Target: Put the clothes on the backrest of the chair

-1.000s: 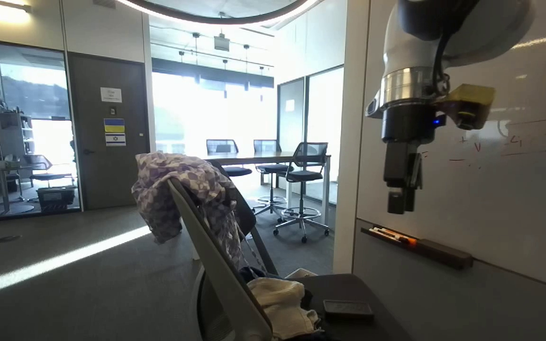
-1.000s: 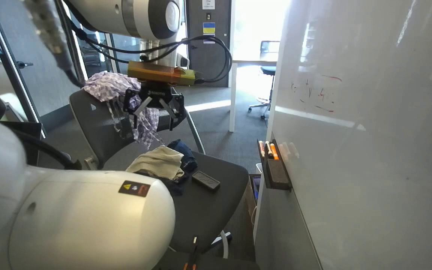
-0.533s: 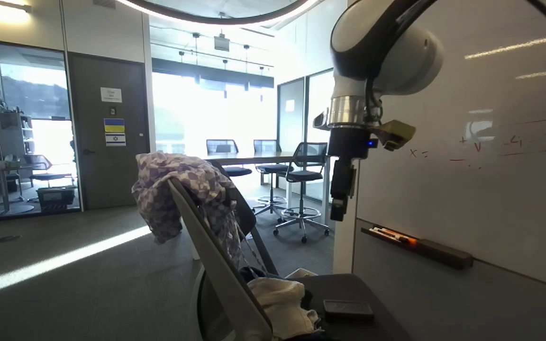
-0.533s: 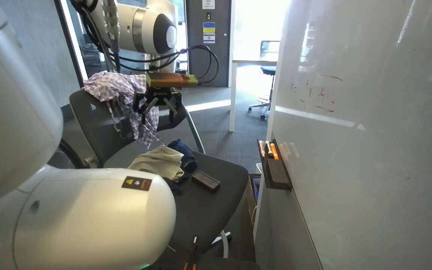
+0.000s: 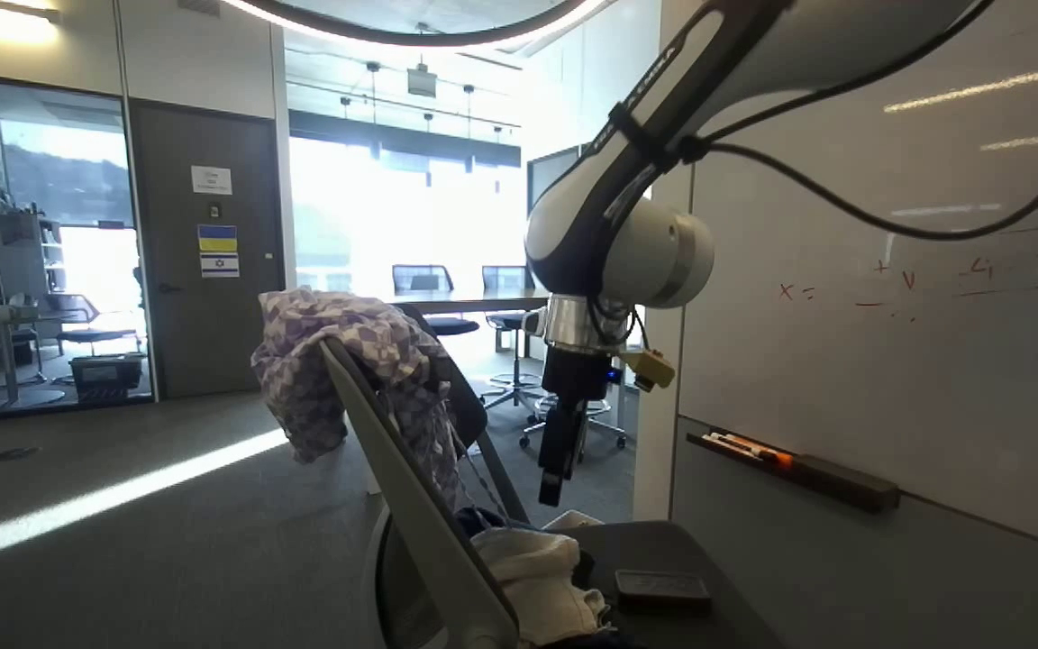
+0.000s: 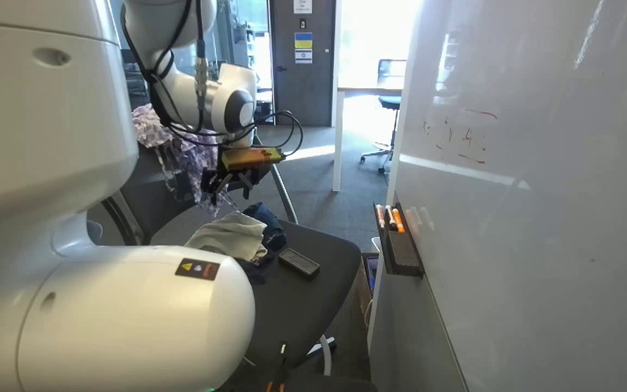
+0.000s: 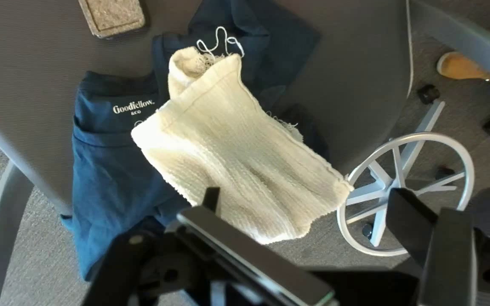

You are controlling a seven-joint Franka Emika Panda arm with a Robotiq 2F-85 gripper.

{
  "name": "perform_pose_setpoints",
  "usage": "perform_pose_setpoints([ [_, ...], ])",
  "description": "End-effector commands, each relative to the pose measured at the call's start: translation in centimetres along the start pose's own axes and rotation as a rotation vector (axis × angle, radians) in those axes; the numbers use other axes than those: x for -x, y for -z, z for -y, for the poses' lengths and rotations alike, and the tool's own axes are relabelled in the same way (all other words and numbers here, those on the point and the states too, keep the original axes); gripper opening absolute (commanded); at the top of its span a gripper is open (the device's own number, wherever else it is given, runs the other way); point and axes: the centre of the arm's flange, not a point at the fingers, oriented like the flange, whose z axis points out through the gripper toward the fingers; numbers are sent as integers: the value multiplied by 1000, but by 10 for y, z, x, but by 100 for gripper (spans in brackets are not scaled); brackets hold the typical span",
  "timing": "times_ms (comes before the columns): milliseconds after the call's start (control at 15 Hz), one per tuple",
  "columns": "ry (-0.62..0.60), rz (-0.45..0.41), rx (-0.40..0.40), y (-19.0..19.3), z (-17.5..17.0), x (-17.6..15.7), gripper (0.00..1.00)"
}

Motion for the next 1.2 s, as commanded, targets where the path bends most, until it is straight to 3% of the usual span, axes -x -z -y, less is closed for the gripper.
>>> perform_pose_setpoints([
  [0, -37, 12, 13, -53, -47, -17, 100],
  [267, -71, 28, -13, -98, -75, -2, 100],
  [533, -59, -34, -6, -116, -90, -28, 100],
  [867, -35, -10, -2, -152, -104, -52, 100],
  [933, -31, -7, -3, -158, -105, -54, 92],
  [1000, -25, -14, -12, -163, -103, -55, 73],
  [1133, -34, -18, -13, -165, -99, -56, 56],
])
